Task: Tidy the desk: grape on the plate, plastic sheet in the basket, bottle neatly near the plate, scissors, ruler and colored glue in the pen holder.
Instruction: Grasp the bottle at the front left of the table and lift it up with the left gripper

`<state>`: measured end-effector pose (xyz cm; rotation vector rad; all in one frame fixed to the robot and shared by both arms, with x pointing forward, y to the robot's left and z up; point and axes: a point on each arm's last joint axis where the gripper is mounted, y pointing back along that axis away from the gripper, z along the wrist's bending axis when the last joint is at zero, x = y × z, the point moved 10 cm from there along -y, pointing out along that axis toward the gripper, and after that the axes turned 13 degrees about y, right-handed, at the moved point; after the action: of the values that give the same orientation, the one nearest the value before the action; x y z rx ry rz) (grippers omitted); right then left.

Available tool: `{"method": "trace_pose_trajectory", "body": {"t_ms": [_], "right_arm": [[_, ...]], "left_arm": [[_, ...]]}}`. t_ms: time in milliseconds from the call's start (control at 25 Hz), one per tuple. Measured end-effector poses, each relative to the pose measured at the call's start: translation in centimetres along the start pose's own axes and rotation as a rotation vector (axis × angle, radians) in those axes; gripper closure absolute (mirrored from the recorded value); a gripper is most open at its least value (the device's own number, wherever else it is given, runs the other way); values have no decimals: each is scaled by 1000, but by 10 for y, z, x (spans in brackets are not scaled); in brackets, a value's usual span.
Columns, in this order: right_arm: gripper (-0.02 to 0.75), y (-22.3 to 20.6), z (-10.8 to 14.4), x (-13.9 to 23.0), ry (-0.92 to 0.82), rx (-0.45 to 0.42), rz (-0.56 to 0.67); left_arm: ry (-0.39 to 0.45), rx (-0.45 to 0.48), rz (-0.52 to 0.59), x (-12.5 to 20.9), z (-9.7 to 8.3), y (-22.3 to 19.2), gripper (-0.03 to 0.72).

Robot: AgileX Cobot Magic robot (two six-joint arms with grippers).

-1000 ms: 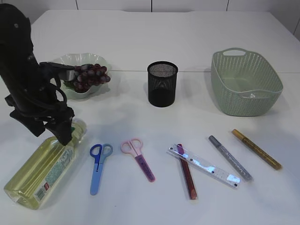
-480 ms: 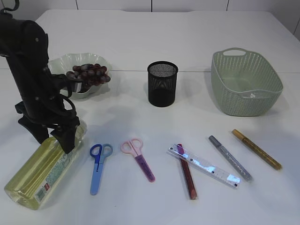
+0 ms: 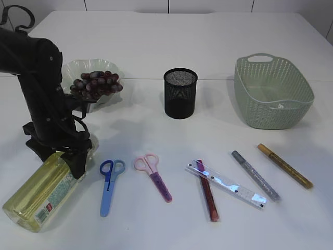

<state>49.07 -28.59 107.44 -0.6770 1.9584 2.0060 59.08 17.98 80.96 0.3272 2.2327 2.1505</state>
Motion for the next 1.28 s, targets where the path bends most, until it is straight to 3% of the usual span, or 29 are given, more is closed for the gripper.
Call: {"method": "trace_pose_trajectory", "body": {"t_ms": [320, 600, 1000, 1280], "right_arm": [[181, 0, -1, 0, 1, 4, 1], [181, 0, -1, 0, 1, 4, 1], [181, 0, -1, 0, 2, 6, 1], [181, 0, -1, 0, 2, 6, 1]], "left_arm": [[2, -4, 23, -1, 1, -12, 102], [4, -27, 24, -1, 4, -12, 235], [11, -27, 29, 0, 6, -11, 241], [106, 33, -26, 5, 24, 11, 244]]}}
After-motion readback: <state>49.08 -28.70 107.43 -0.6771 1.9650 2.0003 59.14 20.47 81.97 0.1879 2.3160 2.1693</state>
